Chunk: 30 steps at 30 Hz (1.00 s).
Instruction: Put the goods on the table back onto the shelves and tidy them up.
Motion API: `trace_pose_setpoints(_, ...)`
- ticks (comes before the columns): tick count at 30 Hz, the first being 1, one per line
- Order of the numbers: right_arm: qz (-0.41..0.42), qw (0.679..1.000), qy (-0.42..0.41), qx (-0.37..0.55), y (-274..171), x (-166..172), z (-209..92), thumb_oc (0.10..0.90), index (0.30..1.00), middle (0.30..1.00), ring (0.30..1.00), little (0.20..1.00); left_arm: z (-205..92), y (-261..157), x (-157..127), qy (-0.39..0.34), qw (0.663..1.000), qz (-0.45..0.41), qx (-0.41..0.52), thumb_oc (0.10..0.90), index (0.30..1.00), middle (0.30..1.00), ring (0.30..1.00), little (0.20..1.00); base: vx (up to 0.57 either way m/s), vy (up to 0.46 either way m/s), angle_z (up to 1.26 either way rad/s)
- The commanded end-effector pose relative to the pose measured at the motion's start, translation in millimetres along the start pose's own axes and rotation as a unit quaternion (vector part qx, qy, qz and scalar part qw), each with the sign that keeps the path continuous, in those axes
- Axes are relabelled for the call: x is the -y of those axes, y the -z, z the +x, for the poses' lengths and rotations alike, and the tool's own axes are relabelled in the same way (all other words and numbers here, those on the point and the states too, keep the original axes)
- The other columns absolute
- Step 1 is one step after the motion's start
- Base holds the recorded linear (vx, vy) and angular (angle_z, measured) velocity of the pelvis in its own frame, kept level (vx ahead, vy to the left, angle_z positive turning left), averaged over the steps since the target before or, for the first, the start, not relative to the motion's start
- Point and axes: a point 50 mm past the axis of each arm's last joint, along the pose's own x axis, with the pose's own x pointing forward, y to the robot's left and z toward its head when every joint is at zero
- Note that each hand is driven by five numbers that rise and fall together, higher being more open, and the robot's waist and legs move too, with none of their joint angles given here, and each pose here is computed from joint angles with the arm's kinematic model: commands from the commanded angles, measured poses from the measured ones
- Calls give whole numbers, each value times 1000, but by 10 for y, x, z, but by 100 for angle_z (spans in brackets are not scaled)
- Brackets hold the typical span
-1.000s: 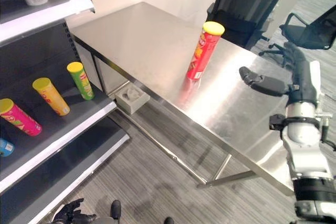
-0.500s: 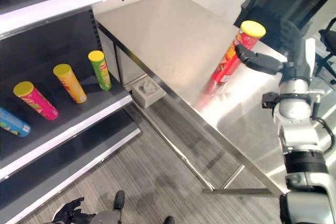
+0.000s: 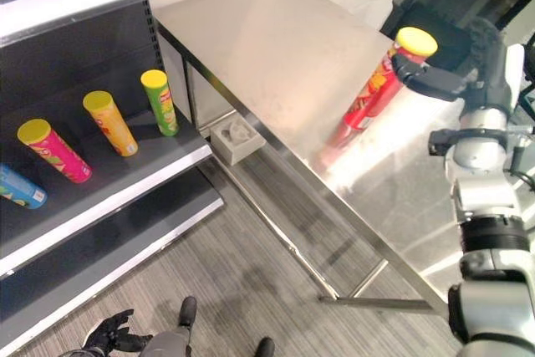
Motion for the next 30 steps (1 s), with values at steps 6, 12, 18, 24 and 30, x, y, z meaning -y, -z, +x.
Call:
trace_pose_setpoints(6, 8, 991, 74, 115, -733, 401, 241, 800, 900, 900, 900, 900, 13, -148, -195, -27, 999, 17, 33, 800, 900, 900, 900, 900, 1, -2, 1)
trace_pose_setpoints(12, 16, 990, 74, 115, -798, 373, 281, 800, 900, 900, 900, 900, 9, -186, -218, -31, 999, 12, 42, 800, 900, 900, 900, 900, 2, -5, 5)
trace_pose_setpoints(18, 19, 990, 79, 116, -857, 364, 313, 800, 900, 900, 900, 900, 14, -205, -232, -36, 998, 10, 44, 800, 900, 900, 900, 900, 2, -2, 3)
trace_pose_setpoints(24, 25, 989, 78, 122, -938, 355, 335, 400, 300, 300, 300, 300, 11, -210, -267, -46, 998, 6, 45, 800, 900, 900, 900, 900, 0, 0, 0)
trace_pose_setpoints(30, 28, 990, 58, 124, -892, 284, 295, 400, 300, 300, 300, 300, 4, -192, -286, -47, 998, 3, 42, 800, 900, 900, 900, 900, 0, 0, 0)
